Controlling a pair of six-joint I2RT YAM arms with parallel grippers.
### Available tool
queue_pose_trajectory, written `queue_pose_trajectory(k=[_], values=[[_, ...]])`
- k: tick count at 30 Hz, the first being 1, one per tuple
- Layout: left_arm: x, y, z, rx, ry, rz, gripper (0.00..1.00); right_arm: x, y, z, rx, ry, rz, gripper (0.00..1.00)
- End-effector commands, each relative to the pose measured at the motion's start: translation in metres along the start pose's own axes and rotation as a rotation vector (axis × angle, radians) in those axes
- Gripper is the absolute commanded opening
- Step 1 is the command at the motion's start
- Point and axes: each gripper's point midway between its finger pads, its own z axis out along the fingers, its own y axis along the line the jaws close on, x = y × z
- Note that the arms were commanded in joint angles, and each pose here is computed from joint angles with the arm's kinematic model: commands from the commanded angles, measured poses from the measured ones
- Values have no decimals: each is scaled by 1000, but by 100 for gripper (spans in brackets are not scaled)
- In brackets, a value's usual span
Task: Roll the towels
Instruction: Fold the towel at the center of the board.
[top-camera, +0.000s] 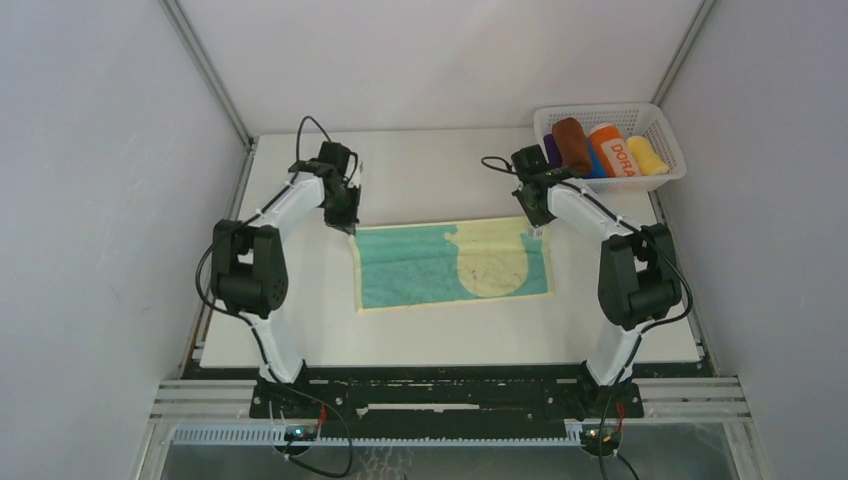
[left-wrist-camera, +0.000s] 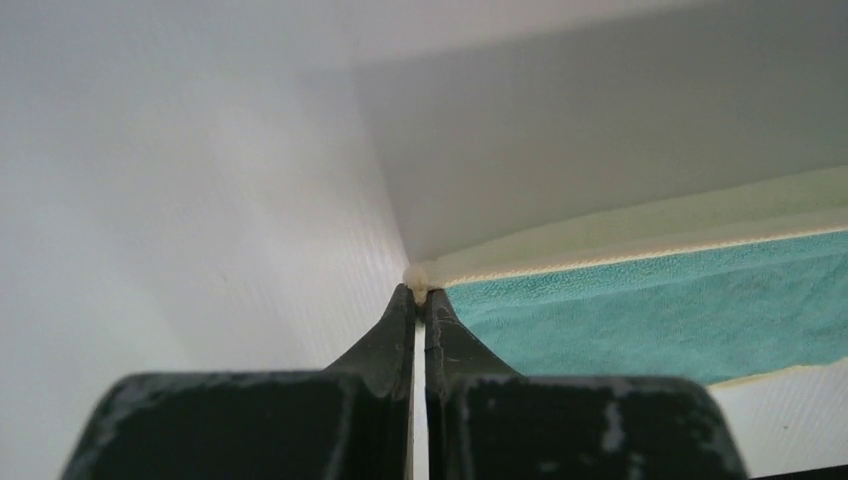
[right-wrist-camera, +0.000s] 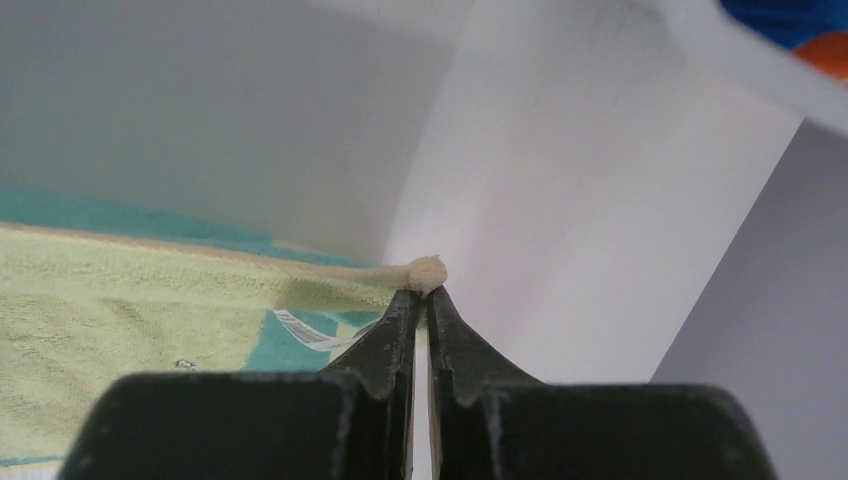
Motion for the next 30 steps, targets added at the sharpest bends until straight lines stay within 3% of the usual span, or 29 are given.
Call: queue_pose_trajectory(k=[1, 17, 30], values=[[8, 11, -23, -84, -80, -77, 0, 15, -19, -18, 143, -1, 88, 0], [78, 14, -30, -110, -120, -333, 0, 81, -15, -25, 298, 92, 289, 0], [101, 6, -46, -60, -173, -384, 0, 100, -16, -39, 326, 136, 380, 0]])
